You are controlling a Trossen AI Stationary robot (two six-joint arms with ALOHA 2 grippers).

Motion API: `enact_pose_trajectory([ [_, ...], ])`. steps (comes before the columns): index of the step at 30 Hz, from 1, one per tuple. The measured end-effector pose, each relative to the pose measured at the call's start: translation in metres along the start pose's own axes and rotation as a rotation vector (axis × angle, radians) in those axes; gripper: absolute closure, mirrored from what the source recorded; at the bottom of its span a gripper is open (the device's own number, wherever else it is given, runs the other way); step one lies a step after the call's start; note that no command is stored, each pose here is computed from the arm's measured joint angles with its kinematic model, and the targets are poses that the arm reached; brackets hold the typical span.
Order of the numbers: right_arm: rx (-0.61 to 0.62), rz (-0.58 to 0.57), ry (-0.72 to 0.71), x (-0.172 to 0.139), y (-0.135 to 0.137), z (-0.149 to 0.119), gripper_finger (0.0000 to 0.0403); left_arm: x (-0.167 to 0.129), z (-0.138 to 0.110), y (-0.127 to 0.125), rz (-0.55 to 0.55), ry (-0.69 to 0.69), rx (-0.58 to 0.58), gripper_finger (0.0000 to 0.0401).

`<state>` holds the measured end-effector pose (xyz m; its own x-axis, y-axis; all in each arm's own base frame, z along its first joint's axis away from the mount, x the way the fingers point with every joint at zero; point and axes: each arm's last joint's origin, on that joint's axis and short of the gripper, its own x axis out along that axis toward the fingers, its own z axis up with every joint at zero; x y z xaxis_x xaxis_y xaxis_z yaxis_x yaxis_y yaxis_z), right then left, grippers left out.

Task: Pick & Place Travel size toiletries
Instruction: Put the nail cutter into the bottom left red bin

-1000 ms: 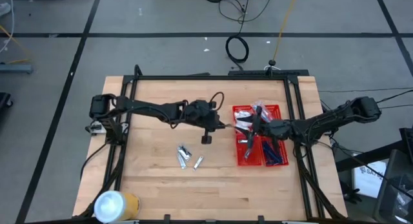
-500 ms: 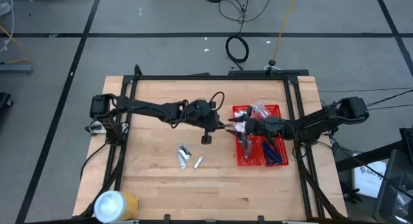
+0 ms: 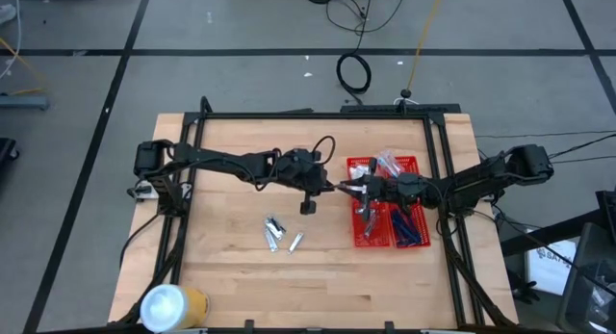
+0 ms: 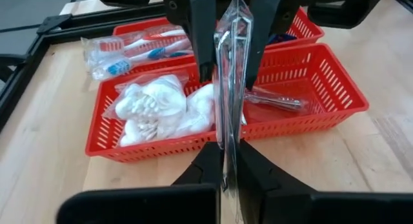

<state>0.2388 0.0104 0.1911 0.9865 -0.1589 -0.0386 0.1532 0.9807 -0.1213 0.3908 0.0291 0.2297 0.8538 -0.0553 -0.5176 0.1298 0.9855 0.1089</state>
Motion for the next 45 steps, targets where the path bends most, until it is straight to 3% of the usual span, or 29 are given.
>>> enact_pose_trajectory([
  [5, -0.005, 0.002, 0.011, 0.0, 0.0, -0.001, 0.0364, 0.0, 0.0, 0.0, 0.0, 0.006, -0.09, 0.033],
  [8, -0.012, 0.002, 0.031, 0.0, 0.0, -0.003, 0.0364, 0.0, -0.001, 0.001, 0.057, 0.022, -0.134, 0.0276],
  [17, 0.048, 0.012, 0.064, -0.017, -0.004, 0.011, 0.0364, -0.007, 0.01, 0.0, 0.091, 0.076, -0.075, 0.0126],
  [20, 0.109, 0.073, 0.087, -0.03, -0.003, 0.019, 0.0364, -0.009, 0.009, 0.002, 0.19, 0.114, -0.057, 0.0101],
  [24, 0.278, 0.247, 0.193, -0.047, 0.003, 0.029, 0.0364, -0.01, -0.004, 0.012, 0.399, 0.242, -0.051, 0.0086],
  [26, 0.33, 0.283, 0.297, -0.054, 0.007, 0.03, 0.0364, -0.009, -0.01, 0.018, 0.448, 0.284, -0.079, 0.0085],
  [30, 0.437, 0.285, 0.547, -0.069, 0.013, 0.018, 0.0364, -0.009, -0.015, 0.026, 0.466, 0.295, -0.163, 0.0092],
  [35, 0.525, 0.272, 0.766, -0.078, 0.019, 0.003, 0.0364, -0.007, -0.017, 0.029, 0.471, 0.294, -0.183, 0.0109],
  [45, 0.528, 0.246, 0.86, -0.074, 0.025, -0.008, 0.0337, 0.0, -0.02, 0.03, 0.468, 0.279, -0.186, 0.013],
])
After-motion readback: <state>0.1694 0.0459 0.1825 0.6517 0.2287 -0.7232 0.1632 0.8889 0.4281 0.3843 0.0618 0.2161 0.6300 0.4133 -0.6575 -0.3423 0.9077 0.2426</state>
